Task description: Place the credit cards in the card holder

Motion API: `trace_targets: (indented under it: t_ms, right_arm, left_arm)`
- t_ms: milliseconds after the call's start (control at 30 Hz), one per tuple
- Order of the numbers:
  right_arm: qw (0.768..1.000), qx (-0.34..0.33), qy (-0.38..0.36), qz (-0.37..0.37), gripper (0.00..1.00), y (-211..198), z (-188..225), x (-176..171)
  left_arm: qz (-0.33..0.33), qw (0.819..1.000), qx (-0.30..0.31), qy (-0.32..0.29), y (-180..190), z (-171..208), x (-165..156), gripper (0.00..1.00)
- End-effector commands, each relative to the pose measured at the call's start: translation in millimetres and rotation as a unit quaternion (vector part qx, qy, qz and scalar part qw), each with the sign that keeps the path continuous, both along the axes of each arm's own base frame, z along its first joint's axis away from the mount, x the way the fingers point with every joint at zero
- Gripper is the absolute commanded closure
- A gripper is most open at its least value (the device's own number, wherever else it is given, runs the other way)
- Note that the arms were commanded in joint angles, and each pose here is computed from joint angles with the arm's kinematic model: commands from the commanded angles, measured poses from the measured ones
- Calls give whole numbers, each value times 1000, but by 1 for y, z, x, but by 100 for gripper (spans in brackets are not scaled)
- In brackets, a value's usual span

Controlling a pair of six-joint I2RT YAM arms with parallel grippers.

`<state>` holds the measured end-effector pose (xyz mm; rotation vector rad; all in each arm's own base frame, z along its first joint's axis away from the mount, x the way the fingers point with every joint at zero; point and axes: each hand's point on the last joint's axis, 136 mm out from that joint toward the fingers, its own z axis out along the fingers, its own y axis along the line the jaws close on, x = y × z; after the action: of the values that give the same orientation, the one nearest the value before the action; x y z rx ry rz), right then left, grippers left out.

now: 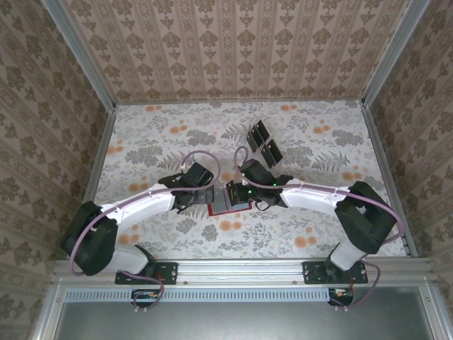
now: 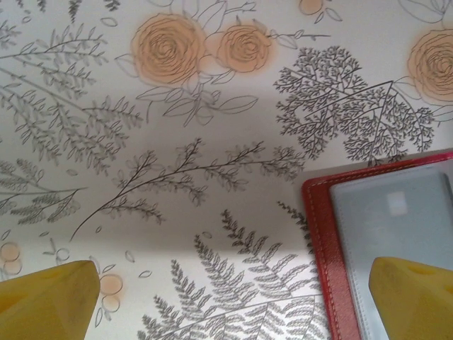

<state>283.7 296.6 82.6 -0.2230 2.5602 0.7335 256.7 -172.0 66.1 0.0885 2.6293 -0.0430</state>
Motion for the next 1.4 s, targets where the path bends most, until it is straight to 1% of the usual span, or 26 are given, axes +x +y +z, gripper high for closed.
trace_targets:
  t_ms: [0,167,300,600,967,1367]
  right_arm:
    - [999,43,4,-26,100,-7,15,1]
    - [995,65,6,-73,100,-23,8,5]
    - [992,90,5,-92,100,-28,1,7]
    - [987,147,-3,-71,100,-14,0,5]
    - [983,176,-2,-54,100,-2,-2,6]
    - [979,197,-19,-39,100,5,-9,5]
  left_arm:
    - [-26,1000,-5,-10,-14,3,8,0]
    - [-37,999,-12,-8,-25,-4,8,0]
    - [-35,999,-13,-6,-28,-9,2,0]
    - [-9,1000,-17,7,-22,-30,-14,0]
    - [28,999,20,24,2,-48,-24,0]
    - [37,998,40,34,14,-54,-31,0]
